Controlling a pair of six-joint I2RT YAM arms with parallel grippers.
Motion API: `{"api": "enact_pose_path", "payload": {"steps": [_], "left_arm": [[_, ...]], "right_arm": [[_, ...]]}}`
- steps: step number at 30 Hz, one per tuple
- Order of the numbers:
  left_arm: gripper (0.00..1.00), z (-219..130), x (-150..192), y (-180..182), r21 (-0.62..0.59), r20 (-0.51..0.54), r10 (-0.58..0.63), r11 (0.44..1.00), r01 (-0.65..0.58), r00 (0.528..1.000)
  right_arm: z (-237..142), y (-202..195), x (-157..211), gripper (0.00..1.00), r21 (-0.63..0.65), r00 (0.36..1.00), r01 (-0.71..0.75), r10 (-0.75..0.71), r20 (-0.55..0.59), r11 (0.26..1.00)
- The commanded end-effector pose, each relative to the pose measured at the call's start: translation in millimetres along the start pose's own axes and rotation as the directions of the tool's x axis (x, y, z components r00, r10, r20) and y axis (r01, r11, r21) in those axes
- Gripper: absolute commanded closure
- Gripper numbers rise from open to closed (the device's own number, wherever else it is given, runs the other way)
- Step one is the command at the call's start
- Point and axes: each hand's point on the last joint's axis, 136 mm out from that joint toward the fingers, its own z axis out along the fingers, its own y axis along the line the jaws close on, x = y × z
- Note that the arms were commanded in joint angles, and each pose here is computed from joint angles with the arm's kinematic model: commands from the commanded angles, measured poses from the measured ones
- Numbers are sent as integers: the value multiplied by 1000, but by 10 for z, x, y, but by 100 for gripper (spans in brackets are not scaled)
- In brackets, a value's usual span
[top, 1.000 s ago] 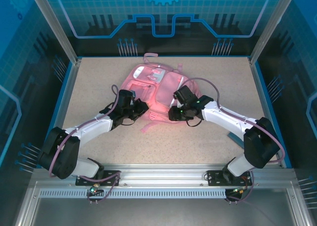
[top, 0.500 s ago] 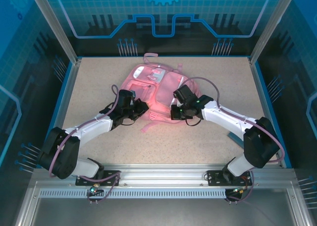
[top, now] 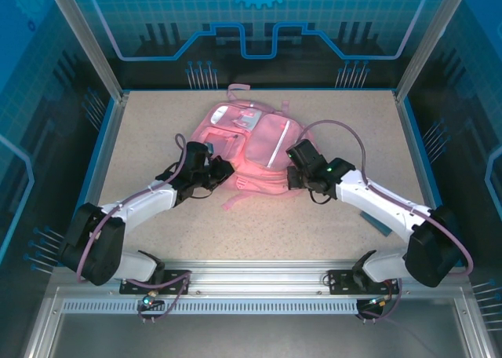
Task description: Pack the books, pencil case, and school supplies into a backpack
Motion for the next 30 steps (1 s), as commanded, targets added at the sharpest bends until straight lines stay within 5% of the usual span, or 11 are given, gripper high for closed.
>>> {"api": "enact_pose_path", "payload": {"steps": [1,5,11,15,22,30], "left_arm": [[100,-67,-137,158,-56,46,38,998,-36,998],[98,-108,-269,257,-90,65,44,995,-38,997],[52,-420,-371,546,-158,116,-4,987,22,993],[41,-703,-296,680,-196,147,-41,978,70,988],[43,-912,-36,617,-83,134,-166,980,178,977],[61,-810,-12,457,39,91,-224,974,221,970]], "right_arm": [[-4,-311,-87,100,161,999,31,-36,27,986],[-8,293,-117,100,-112,988,150,-144,61,982],[-182,1089,-43,100,-460,973,231,-196,122,858],[-222,1504,-26,100,-551,965,263,-218,148,792],[-277,2088,-71,100,-623,950,313,-244,197,717],[-359,2280,5,100,-639,942,335,-268,203,693]]}}
